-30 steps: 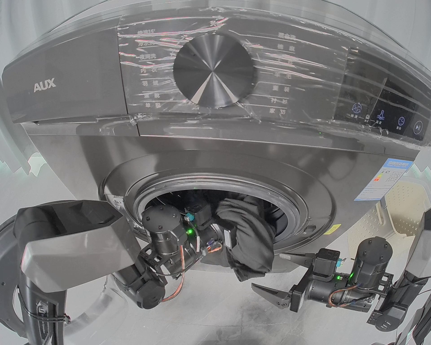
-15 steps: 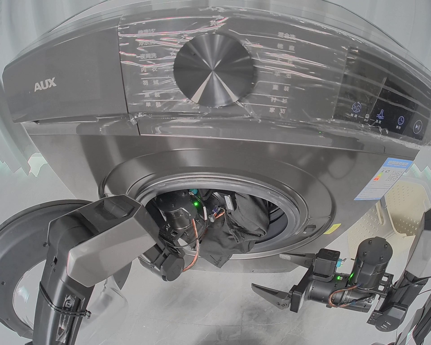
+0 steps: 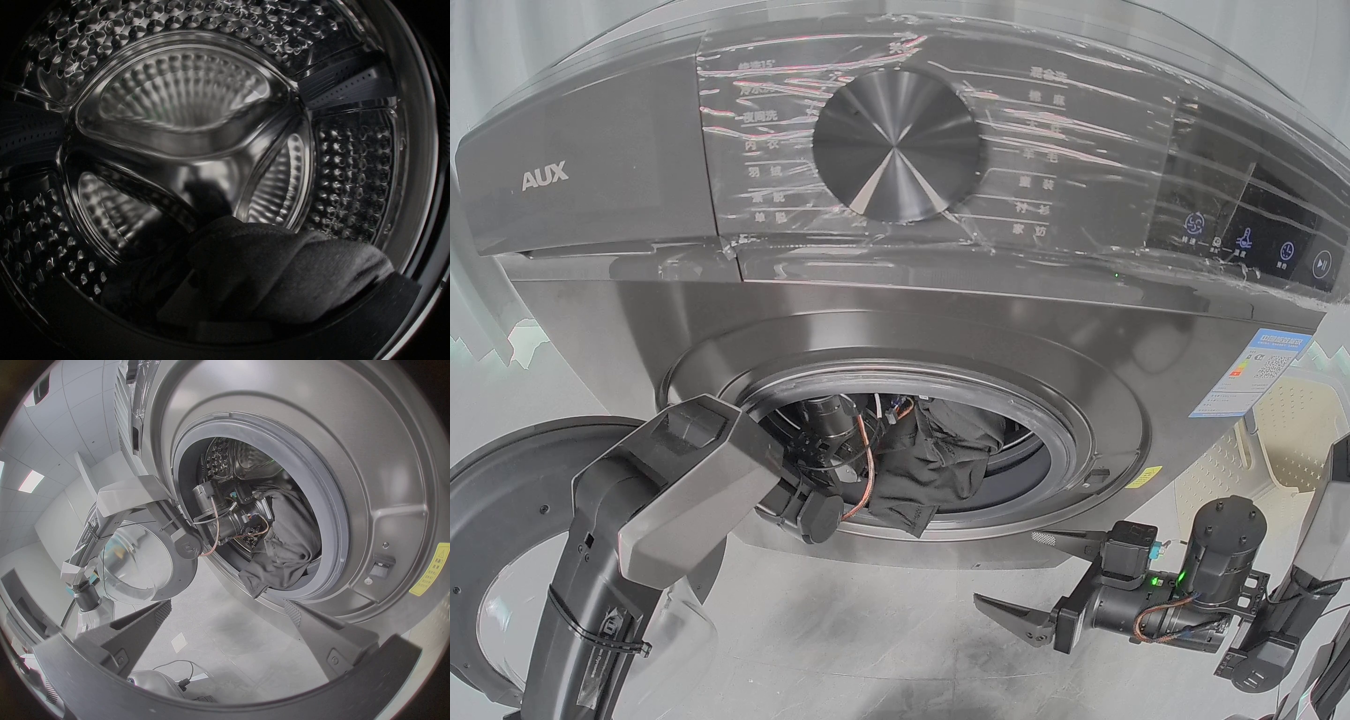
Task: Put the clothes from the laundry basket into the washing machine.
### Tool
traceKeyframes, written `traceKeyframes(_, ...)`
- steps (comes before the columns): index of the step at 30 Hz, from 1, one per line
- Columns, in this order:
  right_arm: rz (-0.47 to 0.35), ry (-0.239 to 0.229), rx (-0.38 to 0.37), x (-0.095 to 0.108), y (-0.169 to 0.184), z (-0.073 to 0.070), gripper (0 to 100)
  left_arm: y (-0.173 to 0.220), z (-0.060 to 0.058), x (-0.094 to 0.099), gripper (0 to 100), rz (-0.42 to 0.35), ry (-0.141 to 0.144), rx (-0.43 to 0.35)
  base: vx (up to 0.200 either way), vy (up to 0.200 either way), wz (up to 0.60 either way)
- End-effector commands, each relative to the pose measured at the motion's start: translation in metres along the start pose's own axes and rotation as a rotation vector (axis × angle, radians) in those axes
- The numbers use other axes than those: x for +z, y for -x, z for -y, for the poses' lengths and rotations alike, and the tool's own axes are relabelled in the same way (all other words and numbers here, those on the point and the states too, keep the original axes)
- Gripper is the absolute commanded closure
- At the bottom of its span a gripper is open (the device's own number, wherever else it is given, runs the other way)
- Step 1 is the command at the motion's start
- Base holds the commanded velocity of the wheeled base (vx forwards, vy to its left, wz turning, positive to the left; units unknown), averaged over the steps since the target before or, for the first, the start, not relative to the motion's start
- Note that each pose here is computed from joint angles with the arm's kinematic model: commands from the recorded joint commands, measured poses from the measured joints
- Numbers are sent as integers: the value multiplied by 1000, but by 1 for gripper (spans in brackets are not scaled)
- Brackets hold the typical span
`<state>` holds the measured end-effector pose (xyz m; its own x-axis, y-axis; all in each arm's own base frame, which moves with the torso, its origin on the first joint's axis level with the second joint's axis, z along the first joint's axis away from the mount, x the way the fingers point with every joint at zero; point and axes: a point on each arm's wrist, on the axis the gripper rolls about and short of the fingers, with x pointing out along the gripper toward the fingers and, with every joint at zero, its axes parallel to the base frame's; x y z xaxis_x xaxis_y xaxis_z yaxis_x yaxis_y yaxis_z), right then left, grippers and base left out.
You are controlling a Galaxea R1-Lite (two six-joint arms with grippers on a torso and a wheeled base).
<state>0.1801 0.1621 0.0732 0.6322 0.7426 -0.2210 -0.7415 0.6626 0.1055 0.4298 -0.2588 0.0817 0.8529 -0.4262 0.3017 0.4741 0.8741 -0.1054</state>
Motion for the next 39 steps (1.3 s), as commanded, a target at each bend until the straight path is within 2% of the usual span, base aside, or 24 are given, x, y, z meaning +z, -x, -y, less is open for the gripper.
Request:
traceKeyframes(1,-7,-1,1,-1,-1,0,0,-12,-9,5,100,4,-6,46,0,0,0)
traceKeyframes(4,-11,-2,2,-3,-1,0,0,-15,-12,1,100,-40,-10,65,0,0,0)
traceKeyframes(8,-13,-2,2,-3,-1,0,0,-22,-13,-2,100,-49,-3,71,0,0,0)
traceKeyframes(15,-20,-3,2,-4,-2,0,0,-41,-14,-9,100,38,4,124,0,0,0)
traceKeyframes(23,-20,-3,0,-4,-2,0,0,-46,-11,-2,100,61,11,128,0,0,0)
traceKeyframes(24,-20,-3,0,-4,-2,0,0,-46,-11,-2,0,59,13,127,0,0,0)
traceKeyframes(27,-20,-3,0,-4,-2,0,0,-44,-7,-2,0,49,31,123,0,0,0)
traceKeyframes(28,-20,-3,0,-4,-2,0,0,-37,-4,-2,0,5,35,122,0,0,0)
traceKeyframes(29,-20,-3,0,-4,-2,0,0,-36,-4,0,0,-3,34,121,0,0,0)
traceKeyframes(30,-22,-4,0,-5,-2,0,0,-26,-3,13,0,-50,30,112,0,0,0)
traceKeyframes(32,-20,-3,0,-4,-2,0,0,-16,1,21,0,-109,31,99,0,0,0)
traceKeyframes(35,-20,-3,0,-4,-2,0,0,-6,7,29,0,-164,33,53,0,0,0)
traceKeyframes(36,-22,-3,2,-5,-2,0,0,-3,8,30,0,-177,33,44,0,0,0)
traceKeyframes(39,-28,-4,1,-6,-3,0,0,14,16,24,0,-298,27,3,0,0,0)
